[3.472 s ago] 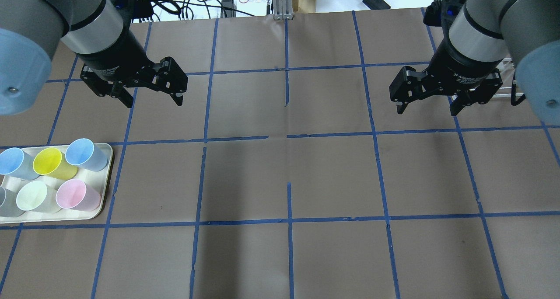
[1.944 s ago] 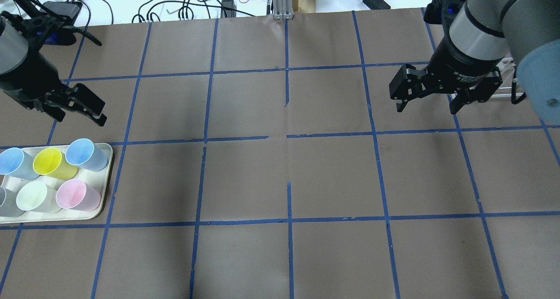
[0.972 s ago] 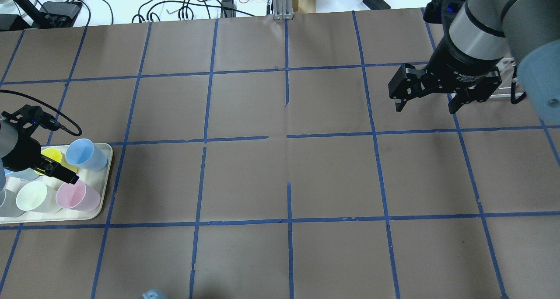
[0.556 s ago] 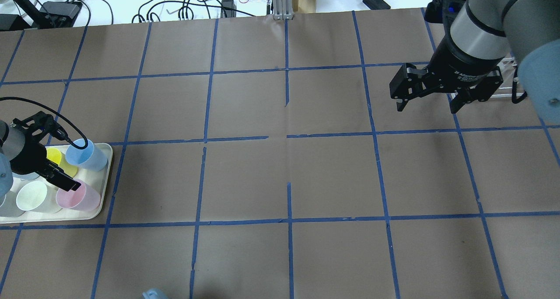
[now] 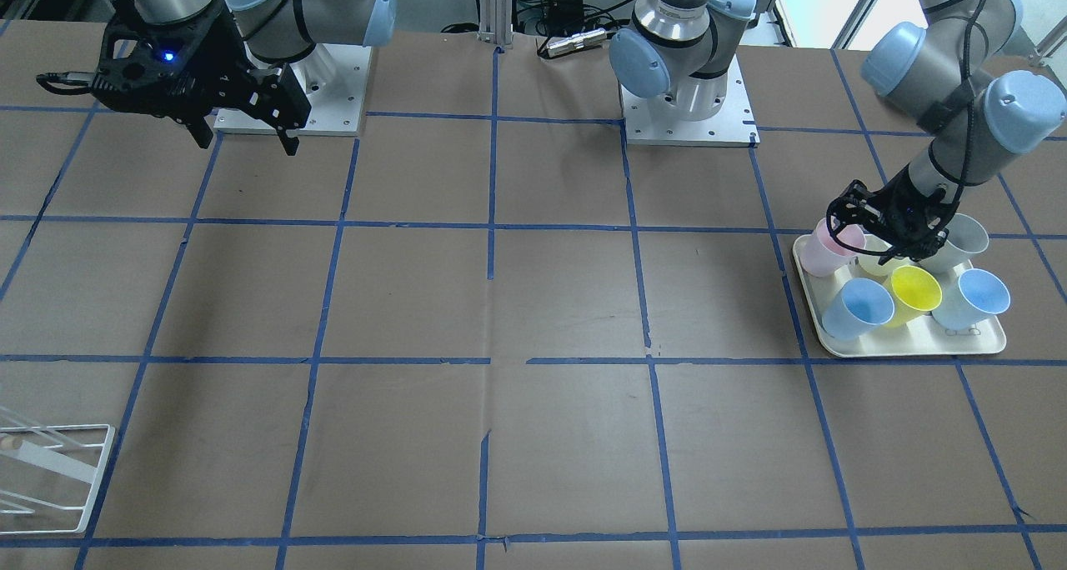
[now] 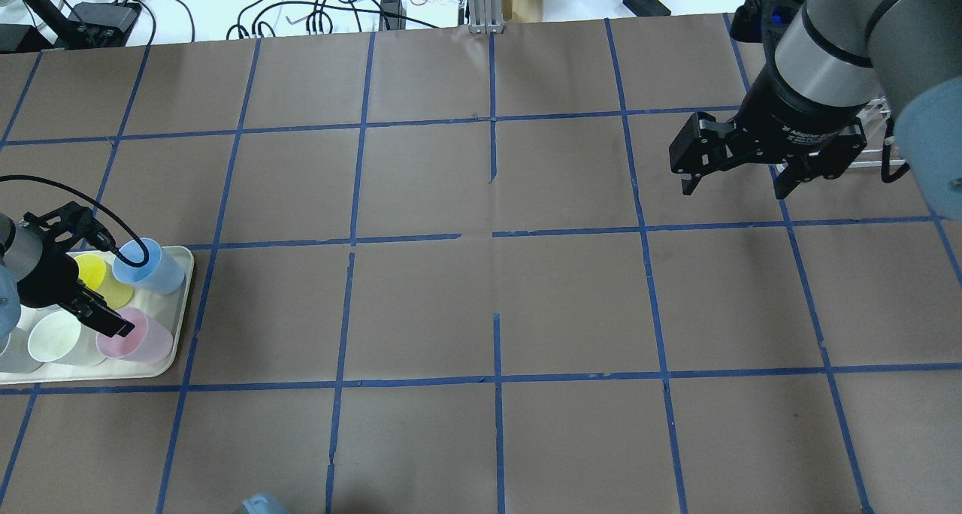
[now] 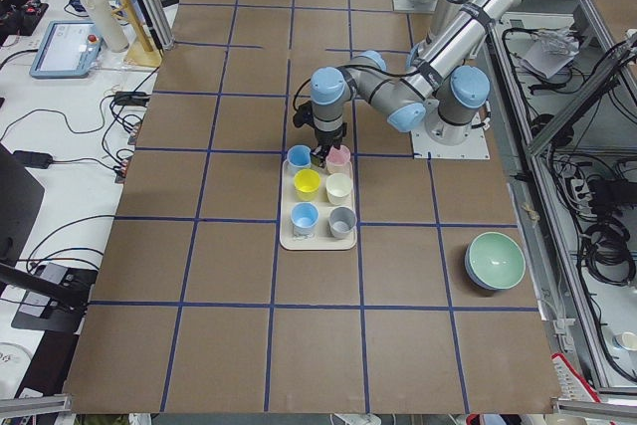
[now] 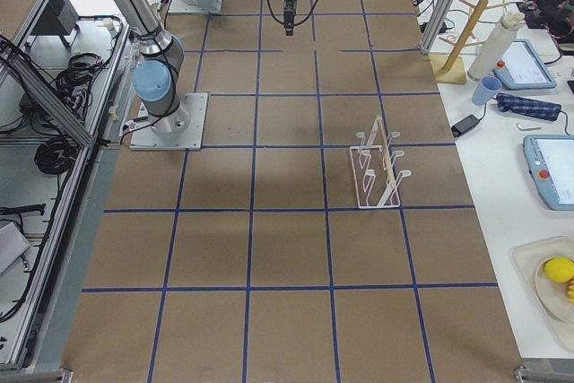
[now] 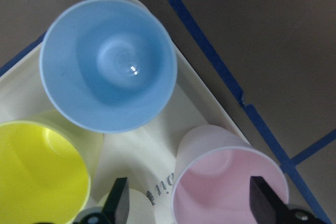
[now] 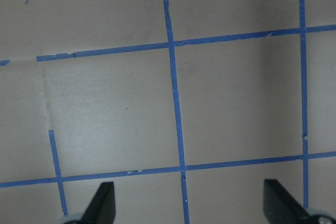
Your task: Transfer IKEA cup to right arm and place on rack
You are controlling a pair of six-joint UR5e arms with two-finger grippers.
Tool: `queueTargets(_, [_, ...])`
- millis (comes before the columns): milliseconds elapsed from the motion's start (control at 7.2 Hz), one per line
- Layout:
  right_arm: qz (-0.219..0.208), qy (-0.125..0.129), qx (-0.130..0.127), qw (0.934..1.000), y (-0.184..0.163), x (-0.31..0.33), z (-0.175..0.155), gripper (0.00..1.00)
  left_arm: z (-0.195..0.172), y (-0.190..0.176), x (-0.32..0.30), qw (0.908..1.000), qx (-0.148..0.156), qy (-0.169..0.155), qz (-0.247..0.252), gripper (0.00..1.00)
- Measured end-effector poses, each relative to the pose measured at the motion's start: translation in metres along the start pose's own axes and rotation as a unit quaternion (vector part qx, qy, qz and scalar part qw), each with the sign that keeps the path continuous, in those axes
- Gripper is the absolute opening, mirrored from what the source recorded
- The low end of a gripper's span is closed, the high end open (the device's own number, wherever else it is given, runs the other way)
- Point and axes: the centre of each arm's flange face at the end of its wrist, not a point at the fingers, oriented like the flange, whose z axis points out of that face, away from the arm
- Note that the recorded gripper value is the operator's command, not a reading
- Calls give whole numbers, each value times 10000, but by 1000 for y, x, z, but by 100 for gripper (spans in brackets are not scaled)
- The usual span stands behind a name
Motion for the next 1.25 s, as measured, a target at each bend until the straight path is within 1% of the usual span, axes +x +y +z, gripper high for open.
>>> queueTargets(139, [14,-7,24,10000,1,0,-1,100,3,1,-1,10000,-48,33,1,73])
queueTargets(278, [21,-18,42,10000,1,0,-2,100,7,1,-1,9999,-81,74,5,60])
queueTargets(417, [26,-34,51,10000,2,0,-2,100,11,0,-2,9999,-100,113,7,55])
queueTargets(694, [4,-50,41,10000,2,-1,-2,100,15,0,-3,9998,-123,163,11,15])
queueTargets(833, [-2,-53,48,10000,2,-1,-2,100,17,1,-4,9998,-126,178,3,0])
queueTargets(1250, [8,-53,25,10000,3,0,-2,100,17,5,-11,9997,-127,186,-64,0])
